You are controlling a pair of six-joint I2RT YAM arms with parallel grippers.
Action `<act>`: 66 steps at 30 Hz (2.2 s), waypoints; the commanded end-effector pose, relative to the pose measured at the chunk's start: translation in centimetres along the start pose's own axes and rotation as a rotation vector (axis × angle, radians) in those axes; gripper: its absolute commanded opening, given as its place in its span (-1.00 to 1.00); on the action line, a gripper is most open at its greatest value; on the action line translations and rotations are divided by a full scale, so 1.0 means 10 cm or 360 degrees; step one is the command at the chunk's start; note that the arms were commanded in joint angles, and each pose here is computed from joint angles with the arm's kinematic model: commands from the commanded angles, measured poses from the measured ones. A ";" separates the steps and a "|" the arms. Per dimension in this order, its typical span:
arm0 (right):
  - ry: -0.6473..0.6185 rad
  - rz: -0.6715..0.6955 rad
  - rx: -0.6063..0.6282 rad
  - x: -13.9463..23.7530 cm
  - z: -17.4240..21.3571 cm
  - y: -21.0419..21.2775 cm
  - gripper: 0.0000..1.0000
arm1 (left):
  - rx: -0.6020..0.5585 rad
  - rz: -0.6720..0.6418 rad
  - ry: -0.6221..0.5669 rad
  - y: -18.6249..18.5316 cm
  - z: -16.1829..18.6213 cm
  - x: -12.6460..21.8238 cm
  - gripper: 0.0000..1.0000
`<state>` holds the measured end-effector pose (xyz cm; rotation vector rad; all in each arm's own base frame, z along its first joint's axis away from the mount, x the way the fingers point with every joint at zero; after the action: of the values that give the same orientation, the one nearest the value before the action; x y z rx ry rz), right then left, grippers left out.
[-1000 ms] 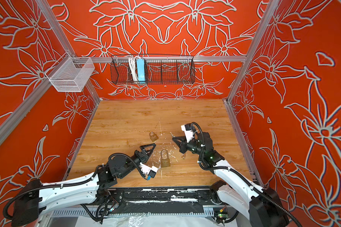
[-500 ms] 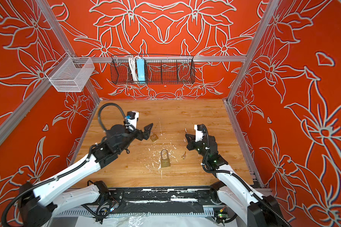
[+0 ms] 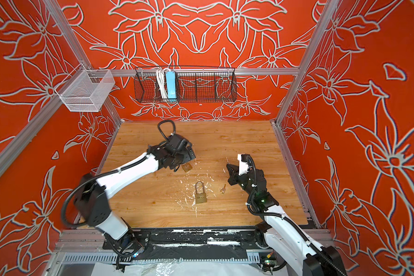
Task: Unlock with the key
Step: 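Move the left gripper to the farther brass padlock and grasp it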
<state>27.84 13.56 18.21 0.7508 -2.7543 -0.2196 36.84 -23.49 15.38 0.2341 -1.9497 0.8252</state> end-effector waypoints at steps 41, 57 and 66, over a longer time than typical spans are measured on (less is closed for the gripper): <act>-0.0091 -0.0081 0.0059 0.05 -0.19 0.11 -1.00 | 0.0435 -0.0781 0.0231 0.65 0.10 -0.97 0.53; -0.0084 -0.0095 0.0061 0.04 -0.18 0.12 -1.00 | 0.0475 -0.0934 0.0233 0.73 0.13 -0.96 0.49; -0.0091 -0.0095 0.0067 0.05 -0.20 0.12 -1.00 | 0.0515 -0.0991 0.0245 0.73 0.15 -0.97 0.46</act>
<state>27.30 14.08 19.13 0.8261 -2.7689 -0.2019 38.37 -21.66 3.93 0.8208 -1.4935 0.7390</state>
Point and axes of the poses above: each gripper's point midway between its finger pads, its own x axis back along the fingers, its own y axis along the line the jaws close on, z = x × y, the point moved 1 cm from there along x, back along the fingers, and after that the axes turned 11 degrees about x, right-handed, at the moved point
